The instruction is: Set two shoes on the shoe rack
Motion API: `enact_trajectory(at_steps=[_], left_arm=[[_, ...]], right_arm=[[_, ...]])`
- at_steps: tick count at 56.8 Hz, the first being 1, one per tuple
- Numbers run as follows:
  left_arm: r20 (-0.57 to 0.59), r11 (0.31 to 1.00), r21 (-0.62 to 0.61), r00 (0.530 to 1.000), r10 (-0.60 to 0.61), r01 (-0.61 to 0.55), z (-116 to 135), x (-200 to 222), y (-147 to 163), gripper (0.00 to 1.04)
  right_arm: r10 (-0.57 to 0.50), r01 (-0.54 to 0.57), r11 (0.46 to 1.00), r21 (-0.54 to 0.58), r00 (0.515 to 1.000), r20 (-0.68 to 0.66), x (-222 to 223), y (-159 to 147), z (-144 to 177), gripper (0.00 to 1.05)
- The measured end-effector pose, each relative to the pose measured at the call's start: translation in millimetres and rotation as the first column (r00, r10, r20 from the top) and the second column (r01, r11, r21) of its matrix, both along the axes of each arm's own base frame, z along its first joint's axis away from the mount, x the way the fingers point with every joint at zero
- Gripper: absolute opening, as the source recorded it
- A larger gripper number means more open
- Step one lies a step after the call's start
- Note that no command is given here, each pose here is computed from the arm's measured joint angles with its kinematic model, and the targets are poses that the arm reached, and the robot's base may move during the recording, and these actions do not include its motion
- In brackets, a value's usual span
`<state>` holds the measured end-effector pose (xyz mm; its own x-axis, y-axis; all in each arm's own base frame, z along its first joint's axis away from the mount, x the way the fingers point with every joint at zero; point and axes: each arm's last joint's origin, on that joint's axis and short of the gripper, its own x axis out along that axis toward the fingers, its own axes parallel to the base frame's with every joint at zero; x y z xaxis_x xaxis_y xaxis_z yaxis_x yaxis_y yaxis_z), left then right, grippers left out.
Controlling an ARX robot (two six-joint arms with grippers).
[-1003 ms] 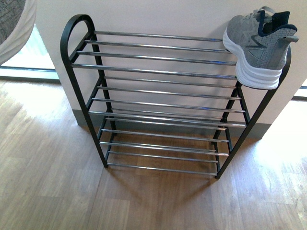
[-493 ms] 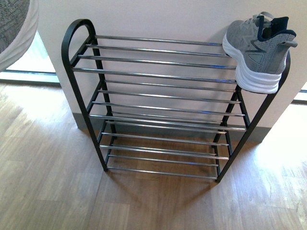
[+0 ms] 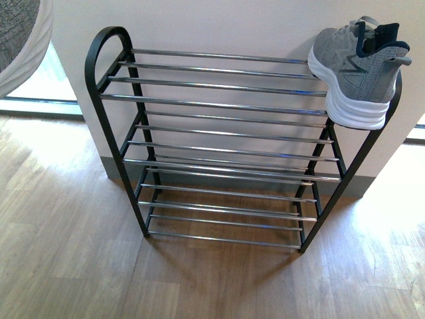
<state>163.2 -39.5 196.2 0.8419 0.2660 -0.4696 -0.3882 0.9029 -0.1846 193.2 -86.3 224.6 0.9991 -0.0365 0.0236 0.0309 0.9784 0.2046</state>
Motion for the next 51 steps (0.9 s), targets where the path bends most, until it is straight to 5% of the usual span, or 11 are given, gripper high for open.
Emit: enact_trajectory(at_steps=[13,32,51], left_arm=[[0.0,1.0,0.0,1.0,0.0,0.0,0,0,0,0.02],[0.0,1.0,0.0,1.0,0.0,0.0,0,0,0,0.02],[0.0,1.0,0.0,1.0,0.0,0.0,0,0,0,0.02]], right_arm=[[0.02,-0.025,0.987,-0.158,0.999,-0.037,-19,30,-18,0.55],[0.021,-0.028,0.981,-0.194,0.999,-0.041,-43,59,-37,0.01],[0.0,-0.008,0.98,-0.198,0.999,-0.039,-62,79,-49,0.01]])
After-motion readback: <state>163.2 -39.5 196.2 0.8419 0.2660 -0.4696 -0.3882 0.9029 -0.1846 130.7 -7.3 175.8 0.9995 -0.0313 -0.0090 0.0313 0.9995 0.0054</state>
